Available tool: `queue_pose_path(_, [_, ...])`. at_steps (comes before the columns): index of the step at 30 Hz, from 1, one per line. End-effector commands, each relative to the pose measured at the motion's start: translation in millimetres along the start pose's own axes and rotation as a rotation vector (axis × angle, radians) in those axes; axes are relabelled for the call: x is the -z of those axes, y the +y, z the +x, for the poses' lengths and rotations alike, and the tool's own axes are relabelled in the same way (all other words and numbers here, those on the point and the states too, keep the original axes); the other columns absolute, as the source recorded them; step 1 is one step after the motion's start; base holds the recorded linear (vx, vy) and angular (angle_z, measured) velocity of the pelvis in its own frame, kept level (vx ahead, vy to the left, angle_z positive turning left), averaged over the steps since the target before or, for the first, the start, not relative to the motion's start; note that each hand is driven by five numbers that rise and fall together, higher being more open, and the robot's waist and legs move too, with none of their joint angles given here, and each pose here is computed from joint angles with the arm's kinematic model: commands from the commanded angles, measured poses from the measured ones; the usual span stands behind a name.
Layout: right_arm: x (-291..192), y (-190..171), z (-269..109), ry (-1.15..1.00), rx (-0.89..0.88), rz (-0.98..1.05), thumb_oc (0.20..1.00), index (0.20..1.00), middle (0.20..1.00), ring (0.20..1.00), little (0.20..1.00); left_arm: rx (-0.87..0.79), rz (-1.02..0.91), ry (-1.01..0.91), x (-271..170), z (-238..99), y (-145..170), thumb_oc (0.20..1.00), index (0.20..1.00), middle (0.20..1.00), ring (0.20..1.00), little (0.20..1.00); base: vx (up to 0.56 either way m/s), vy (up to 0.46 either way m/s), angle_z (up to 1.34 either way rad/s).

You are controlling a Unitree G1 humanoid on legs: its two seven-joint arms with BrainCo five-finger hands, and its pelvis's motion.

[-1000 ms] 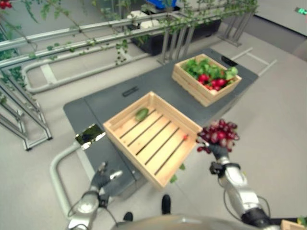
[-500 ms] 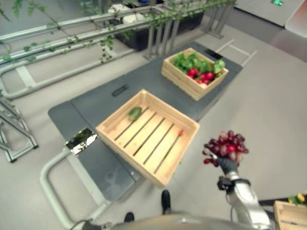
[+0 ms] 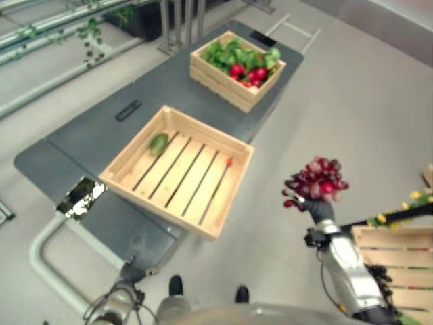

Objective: Pick up the fruits from the basket on one side to the basket on the other side

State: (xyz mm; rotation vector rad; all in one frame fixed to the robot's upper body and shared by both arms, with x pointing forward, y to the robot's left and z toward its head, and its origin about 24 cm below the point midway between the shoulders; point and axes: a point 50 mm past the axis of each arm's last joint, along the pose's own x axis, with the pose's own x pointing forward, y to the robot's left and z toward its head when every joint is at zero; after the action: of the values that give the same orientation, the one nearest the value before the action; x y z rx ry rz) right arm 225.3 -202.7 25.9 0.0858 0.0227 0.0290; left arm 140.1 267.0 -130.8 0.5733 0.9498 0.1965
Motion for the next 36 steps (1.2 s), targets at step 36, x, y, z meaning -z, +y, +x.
queue_pose_path(36, [-51, 2, 8, -0.227, -0.068, -0.145, 0.200, 0.200, 0.200, 0.200, 0.200, 0.036, -0.238, 0.257, 41, -20, -46, 1.000, 1.000, 1.000, 1.000, 1.000, -0.04, -0.138, -0.53])
